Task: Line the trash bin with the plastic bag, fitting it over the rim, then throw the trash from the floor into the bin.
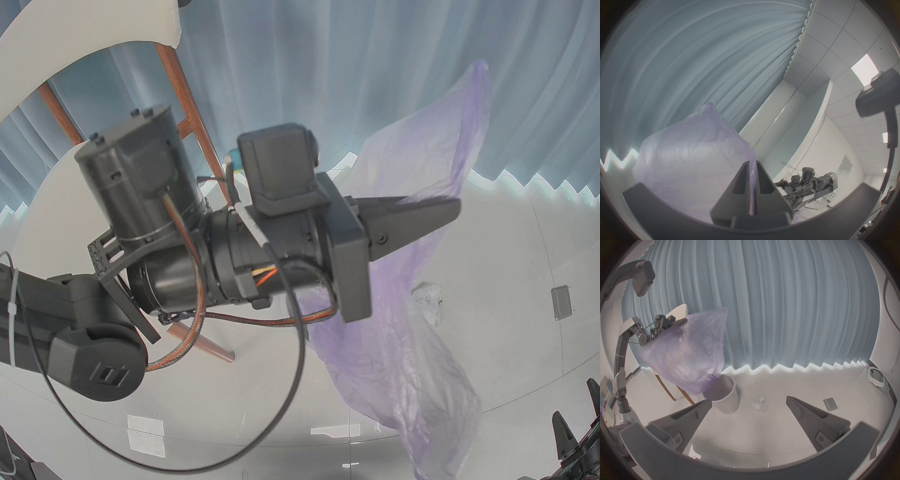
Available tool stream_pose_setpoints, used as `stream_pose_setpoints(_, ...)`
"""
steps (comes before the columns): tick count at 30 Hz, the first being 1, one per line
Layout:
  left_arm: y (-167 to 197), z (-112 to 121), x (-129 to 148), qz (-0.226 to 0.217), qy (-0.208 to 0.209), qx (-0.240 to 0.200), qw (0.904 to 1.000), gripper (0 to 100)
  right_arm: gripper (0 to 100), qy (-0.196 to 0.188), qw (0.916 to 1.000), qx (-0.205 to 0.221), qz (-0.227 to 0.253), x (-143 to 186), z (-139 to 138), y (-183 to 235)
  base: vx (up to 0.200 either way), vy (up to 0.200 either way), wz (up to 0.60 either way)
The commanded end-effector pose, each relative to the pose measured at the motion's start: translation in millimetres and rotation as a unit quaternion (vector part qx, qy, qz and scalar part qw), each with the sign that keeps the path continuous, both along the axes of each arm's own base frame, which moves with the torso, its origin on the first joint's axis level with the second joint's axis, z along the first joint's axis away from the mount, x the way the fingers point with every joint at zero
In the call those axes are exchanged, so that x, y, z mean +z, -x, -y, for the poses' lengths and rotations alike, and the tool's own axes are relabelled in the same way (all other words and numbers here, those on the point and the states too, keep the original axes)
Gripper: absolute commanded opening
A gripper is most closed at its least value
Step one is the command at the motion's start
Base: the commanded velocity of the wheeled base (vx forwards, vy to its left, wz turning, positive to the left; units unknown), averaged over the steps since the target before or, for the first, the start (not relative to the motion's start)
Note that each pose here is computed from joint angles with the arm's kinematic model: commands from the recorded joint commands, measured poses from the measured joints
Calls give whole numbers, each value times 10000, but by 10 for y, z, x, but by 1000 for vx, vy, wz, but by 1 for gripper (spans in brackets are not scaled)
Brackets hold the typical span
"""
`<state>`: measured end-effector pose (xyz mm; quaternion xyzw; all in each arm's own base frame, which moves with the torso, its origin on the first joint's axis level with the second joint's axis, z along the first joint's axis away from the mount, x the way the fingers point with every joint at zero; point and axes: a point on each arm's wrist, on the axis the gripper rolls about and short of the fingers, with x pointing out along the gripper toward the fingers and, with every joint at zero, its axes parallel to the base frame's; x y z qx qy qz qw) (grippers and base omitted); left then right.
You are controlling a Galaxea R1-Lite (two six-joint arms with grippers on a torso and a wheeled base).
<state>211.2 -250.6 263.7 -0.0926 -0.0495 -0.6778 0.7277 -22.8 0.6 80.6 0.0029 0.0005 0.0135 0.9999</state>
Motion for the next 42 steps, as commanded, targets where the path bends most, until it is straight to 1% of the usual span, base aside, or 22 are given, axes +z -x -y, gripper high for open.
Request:
stream_pose_setpoints(1,-263,-141,-388,-157,-338,450,9983,0,100,-2,10000,3,12,-44,0,2,0,0,0)
stream_pose_setpoints(3,-303,-161,-488,-131,-292,510,9982,0,100,-2,10000,3,12,-44,0,2,0,0,0)
stream_pose_setpoints(6,-362,-180,-566,-44,-200,627,9978,0,100,-2,10000,3,12,-44,0,2,0,0,0)
stream_pose_setpoints(7,-425,-153,-679,30,-142,668,9977,0,100,-2,10000,3,12,-44,0,2,0,0,0)
stream_pose_setpoints(10,-475,-118,-790,177,43,695,9974,0,100,-2,10000,3,12,-44,0,2,0,0,0)
stream_pose_setpoints(15,-449,-205,-908,-23,-71,921,9957,0,100,-2,10000,3,12,-44,0,2,0,0,0)
stream_pose_setpoints(19,-515,-418,-885,-51,-27,1215,9926,0,100,-2,10000,3,12,-44,0,2,0,0,0)
stream_pose_setpoints(22,-607,-677,-959,-160,3,1517,9883,0,100,-10,10000,3,12,-44,0,2,0,0,0)
stream_pose_setpoints(24,-592,-780,-1050,-227,-19,1656,9859,0,100,-2,10000,3,12,-44,0,2,0,0,0)
stream_pose_setpoints(25,-560,-782,-1105,-316,-92,1642,9859,0,100,-2,10000,3,12,-44,0,2,0,0,0)
stream_pose_setpoints(27,-513,-764,-1144,-359,-170,1565,9869,0,100,-2,10000,3,12,-44,0,2,0,0,0)
stream_pose_setpoints(30,-419,-671,-1143,-408,-174,1383,9894,0,100,-2,10000,3,12,-44,0,2,0,0,0)
stream_pose_setpoints(32,-386,-654,-1124,-349,-161,1352,9901,0,100,-2,10000,3,12,-44,0,2,0,0,0)
stream_pose_setpoints(35,-386,-690,-1087,-333,-96,1544,9874,0,100,-2,10000,3,12,-44,0,2,0,0,0)
stream_pose_setpoints(36,-402,-704,-1047,-361,14,1831,9824,0,100,-2,10000,3,12,-44,0,2,0,0,0)
stream_pose_setpoints(38,-429,-701,-1019,-334,100,2035,9785,0,100,-2,10000,3,12,-44,0,2,0,0,0)
stream_pose_setpoints(42,-410,-668,-1051,-360,65,2093,9772,0,100,-2,10000,3,12,-44,0,2,0,0,0)
